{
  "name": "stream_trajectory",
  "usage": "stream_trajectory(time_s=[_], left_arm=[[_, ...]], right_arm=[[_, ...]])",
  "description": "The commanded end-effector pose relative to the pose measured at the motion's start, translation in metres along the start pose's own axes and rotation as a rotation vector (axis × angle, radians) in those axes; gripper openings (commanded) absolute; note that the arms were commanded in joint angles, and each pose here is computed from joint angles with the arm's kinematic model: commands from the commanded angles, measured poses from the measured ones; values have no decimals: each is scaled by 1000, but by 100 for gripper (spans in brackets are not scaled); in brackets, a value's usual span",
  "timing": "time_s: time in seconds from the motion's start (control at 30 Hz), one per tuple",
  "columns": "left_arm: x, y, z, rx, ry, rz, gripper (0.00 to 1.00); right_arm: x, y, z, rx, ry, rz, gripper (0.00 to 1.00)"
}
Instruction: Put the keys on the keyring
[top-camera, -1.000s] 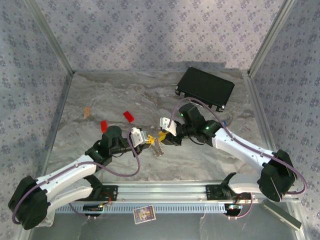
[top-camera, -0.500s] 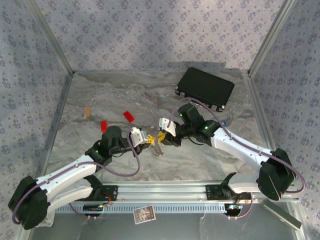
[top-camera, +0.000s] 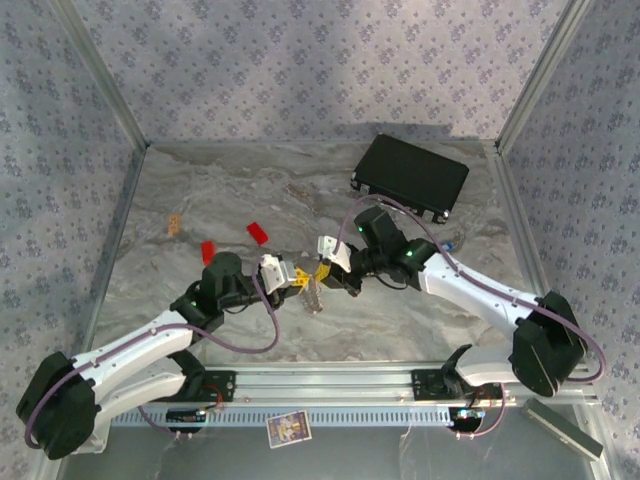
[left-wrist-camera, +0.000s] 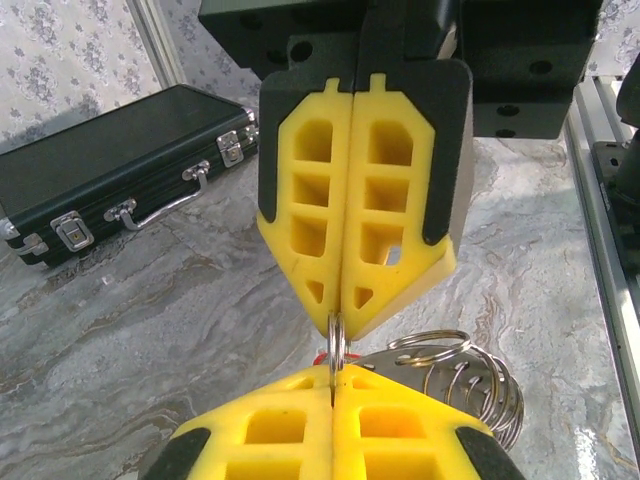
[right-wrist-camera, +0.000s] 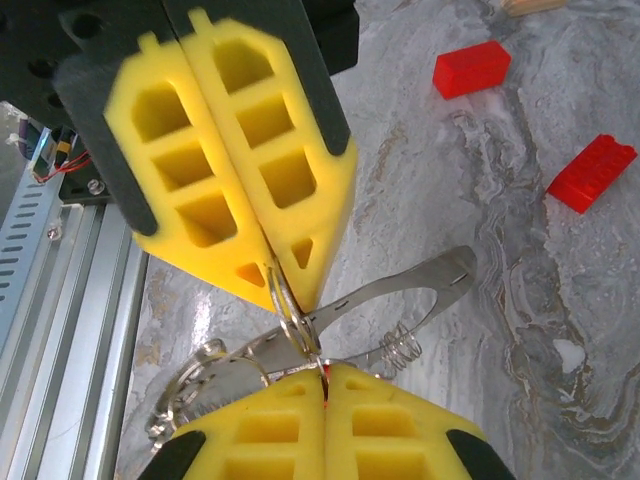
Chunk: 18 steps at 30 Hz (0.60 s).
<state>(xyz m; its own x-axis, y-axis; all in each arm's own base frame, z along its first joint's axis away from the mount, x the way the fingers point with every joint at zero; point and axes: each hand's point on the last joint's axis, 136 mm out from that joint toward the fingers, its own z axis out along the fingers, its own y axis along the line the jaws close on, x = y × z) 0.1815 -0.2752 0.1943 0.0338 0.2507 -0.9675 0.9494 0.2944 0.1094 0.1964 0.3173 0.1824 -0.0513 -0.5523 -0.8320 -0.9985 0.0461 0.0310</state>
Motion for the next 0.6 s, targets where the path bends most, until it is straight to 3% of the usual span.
stream_trajectory(time_s=[0.0,0.07,0.27,0.57], left_arm=[[-40,-6,-6,38,-148,65,0],[-39,-6,-5,39,-145,68,0],[-32,-5,-2,38,-122,60,0],[-27,-6,-2,42,-112,44,0]], right_arm=[[-8,-1,3,-33,-18,1,0],[-9,-1,3,-33,-21,-3,2],[-7,-2,-6,9,-36,-16,23],[-18,8,-13,-14,-77,-46,26]])
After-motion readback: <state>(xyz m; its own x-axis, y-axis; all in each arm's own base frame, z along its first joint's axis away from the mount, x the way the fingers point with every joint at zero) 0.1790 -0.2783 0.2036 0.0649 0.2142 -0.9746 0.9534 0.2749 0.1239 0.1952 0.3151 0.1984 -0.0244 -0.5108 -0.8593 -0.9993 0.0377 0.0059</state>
